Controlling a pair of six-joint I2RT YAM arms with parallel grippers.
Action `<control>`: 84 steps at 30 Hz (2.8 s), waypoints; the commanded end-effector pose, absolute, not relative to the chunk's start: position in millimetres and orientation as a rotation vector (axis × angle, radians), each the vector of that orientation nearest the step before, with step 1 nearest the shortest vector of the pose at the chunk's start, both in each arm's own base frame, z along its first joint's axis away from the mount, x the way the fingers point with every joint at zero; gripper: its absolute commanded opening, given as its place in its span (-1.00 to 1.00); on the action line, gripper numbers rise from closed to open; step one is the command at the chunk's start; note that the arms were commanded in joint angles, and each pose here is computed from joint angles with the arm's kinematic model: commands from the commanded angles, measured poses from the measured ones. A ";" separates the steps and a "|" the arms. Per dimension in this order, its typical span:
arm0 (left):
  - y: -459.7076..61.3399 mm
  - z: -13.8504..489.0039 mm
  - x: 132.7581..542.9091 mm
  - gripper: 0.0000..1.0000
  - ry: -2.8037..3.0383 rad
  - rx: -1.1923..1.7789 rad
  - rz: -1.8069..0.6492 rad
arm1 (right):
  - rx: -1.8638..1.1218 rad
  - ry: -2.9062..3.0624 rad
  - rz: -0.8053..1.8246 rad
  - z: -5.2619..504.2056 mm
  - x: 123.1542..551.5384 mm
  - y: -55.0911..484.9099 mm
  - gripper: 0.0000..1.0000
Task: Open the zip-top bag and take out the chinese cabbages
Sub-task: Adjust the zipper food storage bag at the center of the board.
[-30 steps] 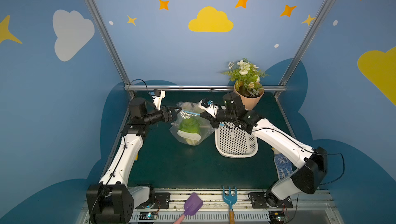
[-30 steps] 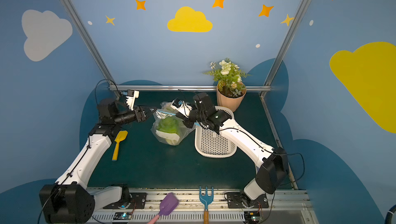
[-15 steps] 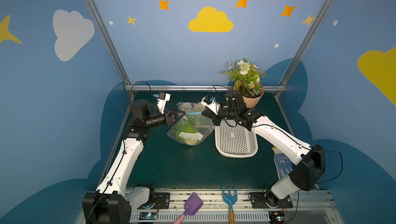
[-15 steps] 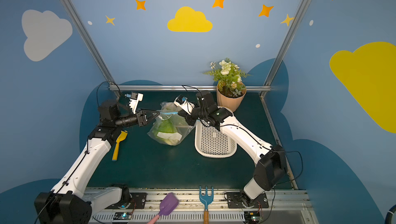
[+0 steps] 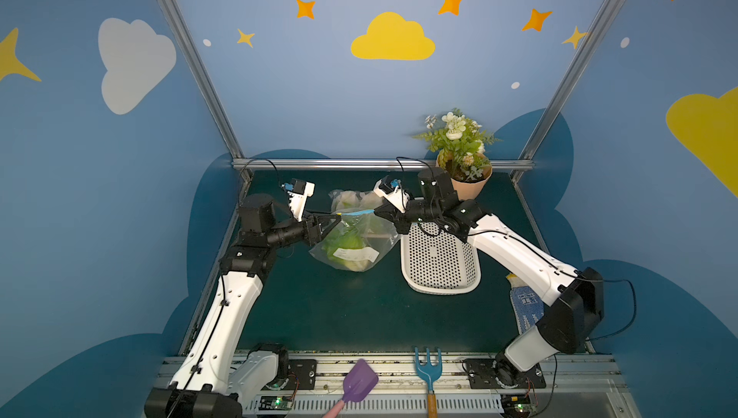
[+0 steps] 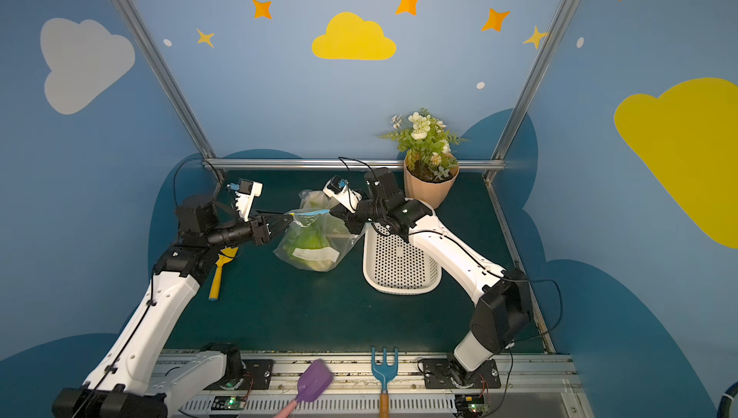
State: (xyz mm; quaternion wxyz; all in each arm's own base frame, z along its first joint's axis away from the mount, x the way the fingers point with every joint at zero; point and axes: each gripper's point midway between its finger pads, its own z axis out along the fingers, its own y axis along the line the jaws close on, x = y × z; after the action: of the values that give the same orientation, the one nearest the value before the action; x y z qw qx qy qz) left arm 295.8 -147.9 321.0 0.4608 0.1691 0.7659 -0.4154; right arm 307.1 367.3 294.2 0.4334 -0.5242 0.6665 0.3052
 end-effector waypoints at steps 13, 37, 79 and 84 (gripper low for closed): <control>-143.8 317.3 286.6 -0.41 1.882 0.448 -0.950 | -1.306 1.680 0.812 300.4 305.2 369.1 -0.96; -148.2 325.1 272.8 -0.67 1.854 0.501 -0.979 | -1.389 1.678 0.936 292.0 285.1 375.9 -0.89; -155.8 324.6 271.1 -0.72 1.849 0.509 -1.041 | -1.510 1.414 0.978 321.0 252.6 415.8 -0.65; -156.3 326.4 269.7 -0.72 1.844 0.514 -1.045 | -1.522 1.427 0.989 315.7 252.4 417.8 -0.30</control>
State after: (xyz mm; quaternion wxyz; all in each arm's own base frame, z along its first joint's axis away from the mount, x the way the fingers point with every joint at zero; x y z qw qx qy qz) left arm 273.6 -153.7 323.0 0.4590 0.1985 0.7580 -0.4188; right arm 255.4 412.7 312.3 0.4081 -0.5974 0.5747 0.3825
